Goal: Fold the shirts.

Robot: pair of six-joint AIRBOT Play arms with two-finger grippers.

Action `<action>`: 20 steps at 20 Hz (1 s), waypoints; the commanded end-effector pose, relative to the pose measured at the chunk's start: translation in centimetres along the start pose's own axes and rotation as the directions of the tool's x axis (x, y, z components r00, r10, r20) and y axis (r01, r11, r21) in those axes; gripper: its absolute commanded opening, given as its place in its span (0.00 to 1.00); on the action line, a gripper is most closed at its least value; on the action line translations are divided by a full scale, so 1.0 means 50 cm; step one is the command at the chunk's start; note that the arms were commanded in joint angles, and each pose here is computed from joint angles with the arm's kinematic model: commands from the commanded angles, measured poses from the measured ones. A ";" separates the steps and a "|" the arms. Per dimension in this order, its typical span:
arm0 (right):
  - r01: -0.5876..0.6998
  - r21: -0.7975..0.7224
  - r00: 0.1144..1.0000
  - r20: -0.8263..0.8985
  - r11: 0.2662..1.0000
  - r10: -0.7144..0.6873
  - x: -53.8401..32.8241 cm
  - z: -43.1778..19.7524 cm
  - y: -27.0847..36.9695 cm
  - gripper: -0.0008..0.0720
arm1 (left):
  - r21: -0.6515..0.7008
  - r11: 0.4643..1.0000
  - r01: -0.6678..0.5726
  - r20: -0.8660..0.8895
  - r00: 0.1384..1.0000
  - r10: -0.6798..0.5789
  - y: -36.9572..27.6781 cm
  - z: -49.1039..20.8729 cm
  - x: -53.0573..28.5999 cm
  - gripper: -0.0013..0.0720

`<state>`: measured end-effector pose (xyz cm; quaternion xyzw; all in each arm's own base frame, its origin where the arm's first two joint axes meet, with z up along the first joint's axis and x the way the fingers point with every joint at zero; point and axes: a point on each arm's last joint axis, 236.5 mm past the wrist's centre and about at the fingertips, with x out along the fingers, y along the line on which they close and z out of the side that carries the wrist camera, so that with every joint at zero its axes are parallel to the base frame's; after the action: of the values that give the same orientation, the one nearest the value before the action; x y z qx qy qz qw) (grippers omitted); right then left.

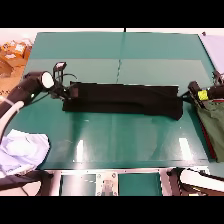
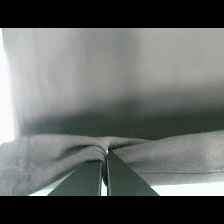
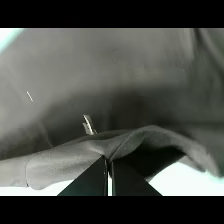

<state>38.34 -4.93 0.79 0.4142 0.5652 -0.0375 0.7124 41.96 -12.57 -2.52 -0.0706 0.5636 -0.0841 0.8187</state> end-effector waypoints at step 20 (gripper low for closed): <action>-0.146 -0.227 0.985 -0.119 0.963 0.122 0.095 0.183 -0.155 0.83 | -0.126 0.981 0.150 0.178 0.976 -0.127 0.036 0.282 0.011 0.91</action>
<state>44.90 -13.53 -5.78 0.3755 0.5587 0.0746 0.7357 56.29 -10.97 1.31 -0.1620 0.4682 -0.0959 0.8634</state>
